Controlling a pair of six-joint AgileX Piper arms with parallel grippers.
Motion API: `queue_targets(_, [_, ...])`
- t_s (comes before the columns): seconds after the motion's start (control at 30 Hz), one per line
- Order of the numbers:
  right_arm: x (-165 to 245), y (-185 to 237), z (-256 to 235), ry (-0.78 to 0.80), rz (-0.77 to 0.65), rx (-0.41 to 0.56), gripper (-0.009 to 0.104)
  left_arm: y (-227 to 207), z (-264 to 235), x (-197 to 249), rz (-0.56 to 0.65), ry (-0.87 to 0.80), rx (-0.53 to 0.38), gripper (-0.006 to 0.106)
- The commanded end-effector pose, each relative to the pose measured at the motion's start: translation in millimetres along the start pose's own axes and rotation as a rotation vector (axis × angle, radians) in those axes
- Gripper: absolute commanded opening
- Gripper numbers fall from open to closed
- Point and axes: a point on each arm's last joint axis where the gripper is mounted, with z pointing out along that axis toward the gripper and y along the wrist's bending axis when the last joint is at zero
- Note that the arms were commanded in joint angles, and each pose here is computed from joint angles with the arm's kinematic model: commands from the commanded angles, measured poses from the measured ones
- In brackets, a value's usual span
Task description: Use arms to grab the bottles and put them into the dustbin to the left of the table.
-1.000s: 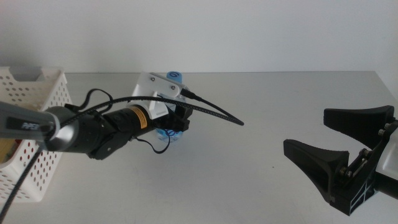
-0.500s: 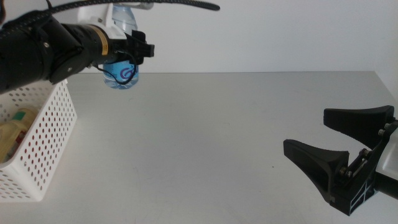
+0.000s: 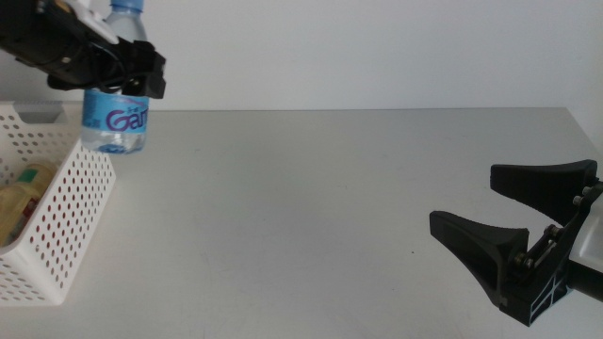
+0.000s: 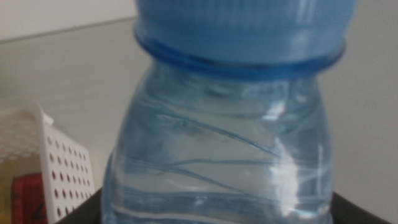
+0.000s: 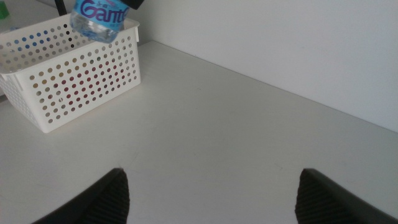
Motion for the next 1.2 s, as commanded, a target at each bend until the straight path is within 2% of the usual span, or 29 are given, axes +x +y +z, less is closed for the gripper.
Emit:
queue_targets(0.0, [-17,0,-3,-0.105,-0.025,0.001,0.075,15,-40,-14,0.0,-0.099,0.046,-0.002])
queue_targets(0.27, [-17,0,-3,-0.105,-0.024,0.001,0.075,86,-47,7,-0.054,0.037,-0.054,-0.002])
queue_targets(0.6, [-17,0,-3,-0.105,-0.024,0.001,0.075,145,-13,36,-0.16,0.209,-0.091,-0.002])
queue_targets(1.0, [-17,0,-3,-0.105,-0.024,0.001,0.075,171,42,63,-0.19,0.386,-0.075,-0.001])
queue_targets(1.07, [-17,0,-3,-0.105,-0.024,0.001,0.075,172,49,66,-0.195,0.404,-0.068,0.001])
queue_targets(1.17, [-17,0,-3,-0.105,-0.024,0.001,0.075,175,55,69,-0.192,0.42,-0.066,0.011])
